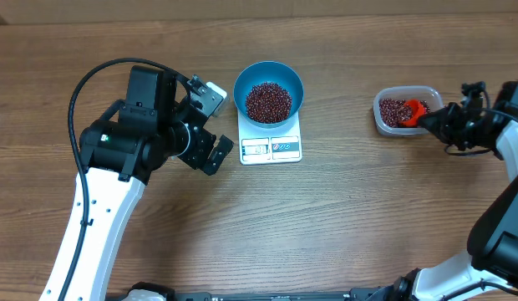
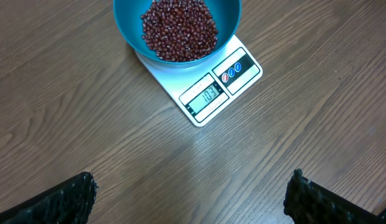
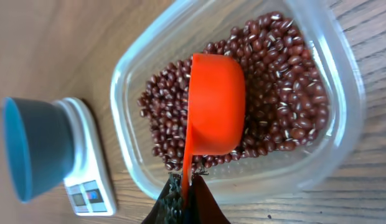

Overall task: Scoop item into bowl and weigh 150g on scale
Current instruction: 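Dip the scoop into the tub and scoop beans with the right gripper, then carry the filled scoop left over the blue bowl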

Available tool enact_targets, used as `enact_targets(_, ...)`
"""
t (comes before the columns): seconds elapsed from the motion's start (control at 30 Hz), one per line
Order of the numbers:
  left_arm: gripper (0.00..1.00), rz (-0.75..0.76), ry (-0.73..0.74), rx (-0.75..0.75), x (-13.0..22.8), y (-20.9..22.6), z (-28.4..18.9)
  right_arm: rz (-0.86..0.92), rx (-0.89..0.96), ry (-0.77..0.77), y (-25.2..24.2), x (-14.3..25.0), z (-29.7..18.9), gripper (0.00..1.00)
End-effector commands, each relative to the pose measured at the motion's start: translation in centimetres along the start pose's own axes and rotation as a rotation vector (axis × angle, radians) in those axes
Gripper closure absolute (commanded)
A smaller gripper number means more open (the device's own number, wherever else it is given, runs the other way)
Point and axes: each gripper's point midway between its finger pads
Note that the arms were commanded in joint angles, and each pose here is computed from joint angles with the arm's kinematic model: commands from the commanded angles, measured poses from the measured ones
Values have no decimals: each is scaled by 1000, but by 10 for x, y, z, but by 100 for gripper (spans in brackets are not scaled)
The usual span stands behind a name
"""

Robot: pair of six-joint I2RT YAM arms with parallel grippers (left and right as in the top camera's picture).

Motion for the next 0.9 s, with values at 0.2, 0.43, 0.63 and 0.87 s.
enact_targets(0.2, 0, -1, -33, 11, -8, -4, -8, 80, -257, -68, 18, -17, -32, 96)
enact_targets(0.43, 0, -1, -33, 11, -8, -4, -8, 102, -353, -69, 29, -17, -41, 96)
enact_targets(0.63, 0, -1, -33, 11, -8, -4, -8, 92, -461, -48, 51, -14, -44, 96)
enact_targets(0.87, 0, -1, -33, 11, -8, -4, -8, 39, -565, 29, 91, 0, -31, 96)
Point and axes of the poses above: each gripper's point midway between its finger pads, its own z axis out along the fingers, its own y axis along the line the jaws close on, x = y × z, and after that the axes turned 2 degrees about -z, right-handed
